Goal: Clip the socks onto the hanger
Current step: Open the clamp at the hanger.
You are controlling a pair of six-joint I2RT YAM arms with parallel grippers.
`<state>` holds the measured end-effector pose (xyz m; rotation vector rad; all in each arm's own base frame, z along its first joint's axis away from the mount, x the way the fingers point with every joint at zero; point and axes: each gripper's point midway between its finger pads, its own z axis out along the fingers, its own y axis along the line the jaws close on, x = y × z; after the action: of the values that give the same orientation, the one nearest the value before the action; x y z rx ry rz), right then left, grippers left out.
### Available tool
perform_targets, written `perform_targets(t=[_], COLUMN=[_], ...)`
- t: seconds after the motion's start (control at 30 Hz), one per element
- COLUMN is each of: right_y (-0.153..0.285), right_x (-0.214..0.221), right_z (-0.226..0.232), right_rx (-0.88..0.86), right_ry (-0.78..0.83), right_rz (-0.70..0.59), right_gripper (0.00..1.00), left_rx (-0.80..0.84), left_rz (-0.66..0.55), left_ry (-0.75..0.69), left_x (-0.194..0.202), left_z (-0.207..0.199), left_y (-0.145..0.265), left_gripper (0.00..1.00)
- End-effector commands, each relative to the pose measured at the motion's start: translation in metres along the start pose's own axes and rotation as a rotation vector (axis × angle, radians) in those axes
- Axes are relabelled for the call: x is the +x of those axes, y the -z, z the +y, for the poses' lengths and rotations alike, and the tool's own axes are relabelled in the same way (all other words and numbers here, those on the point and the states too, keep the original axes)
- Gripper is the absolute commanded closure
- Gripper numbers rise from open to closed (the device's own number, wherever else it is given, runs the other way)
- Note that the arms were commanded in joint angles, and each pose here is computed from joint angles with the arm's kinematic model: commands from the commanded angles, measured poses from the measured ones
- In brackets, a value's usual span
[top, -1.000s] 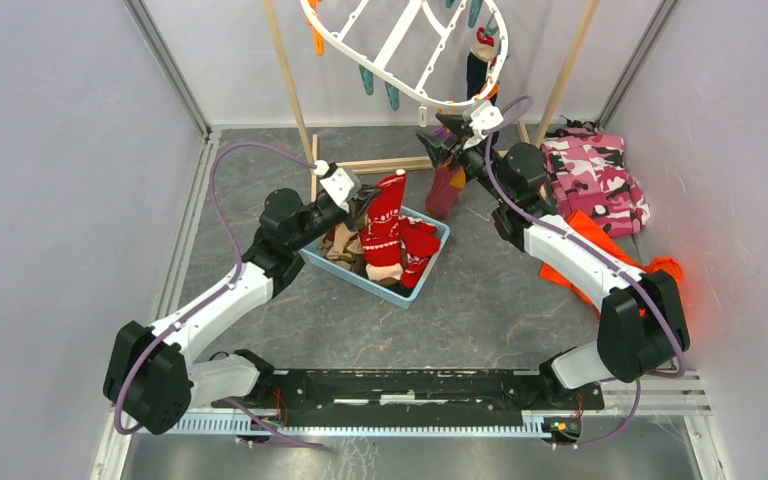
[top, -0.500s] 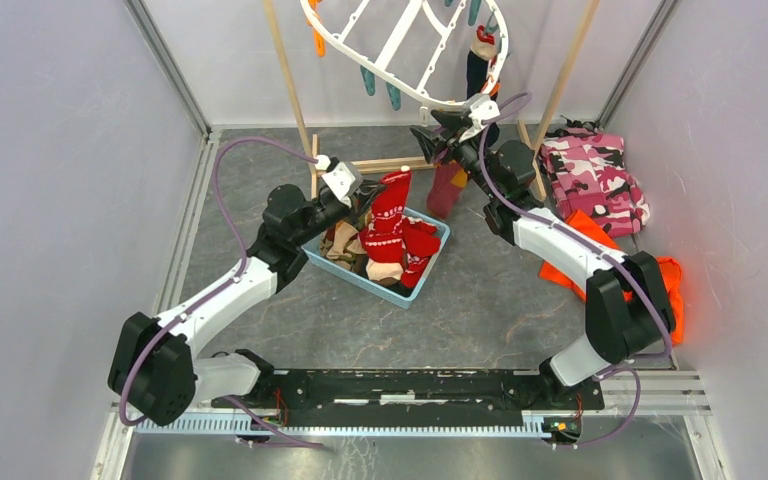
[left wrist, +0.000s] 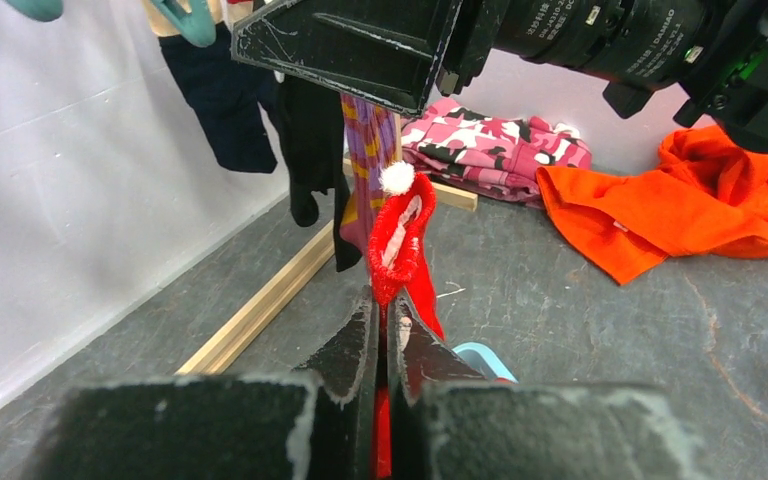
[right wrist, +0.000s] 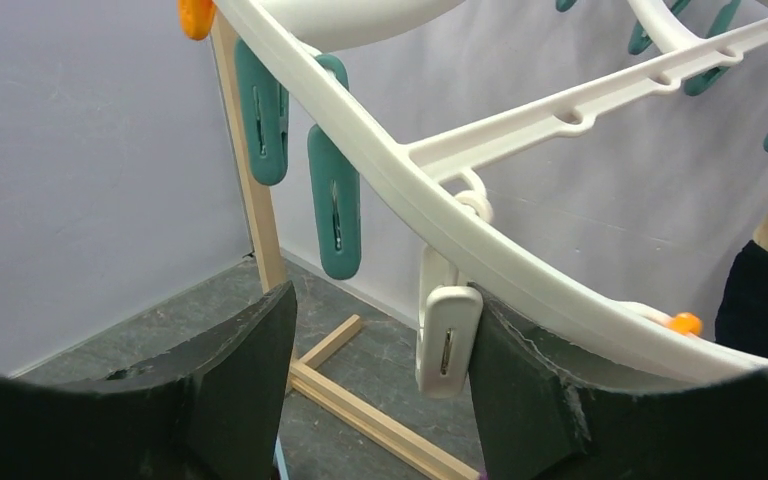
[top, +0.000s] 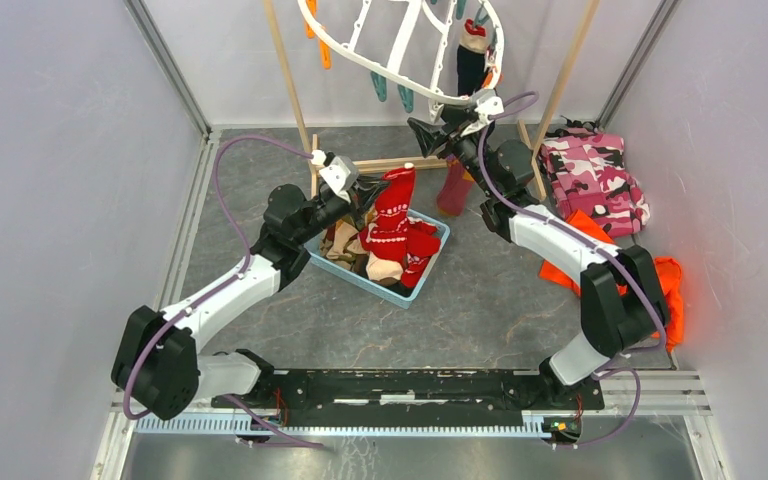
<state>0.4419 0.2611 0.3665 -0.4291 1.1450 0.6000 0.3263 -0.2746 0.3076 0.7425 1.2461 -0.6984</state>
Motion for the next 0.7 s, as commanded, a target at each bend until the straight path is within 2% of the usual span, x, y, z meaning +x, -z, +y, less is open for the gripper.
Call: perform_targets(t=[0.0, 0.2, 0.43, 0.67], right_y=[-0.008, -0.004, 0.013, 0.026], right_x=[-0.047, -0.049, -0.041, -0.035], right_z=[-0.007, -0.008, -0.023, -0.019], right_rx=[0.017, 0.012, 0.001, -0.085], right_ry=[-0.011, -0.018, 0.034, 0.117], right_rz=[-0.162, -0.178, -0.125, -0.073], right_gripper=[0.33, 0.33, 0.33, 0.21], left_rx=[-0.017, -0.010, 0.009, 0.048], left_rz=[-0.095, -0.091, -0.095, -0.106], left_ry=[0.040, 0.043, 0.048, 0.064], left_x=[-0.029, -0.032, -0.033, -0.034], left_z=[0.002, 0.000, -0.002, -0.012], left_y=[-0.006, -0.009, -0.016, -0.023], left_gripper=[0.98, 0.98, 0.98, 0.98])
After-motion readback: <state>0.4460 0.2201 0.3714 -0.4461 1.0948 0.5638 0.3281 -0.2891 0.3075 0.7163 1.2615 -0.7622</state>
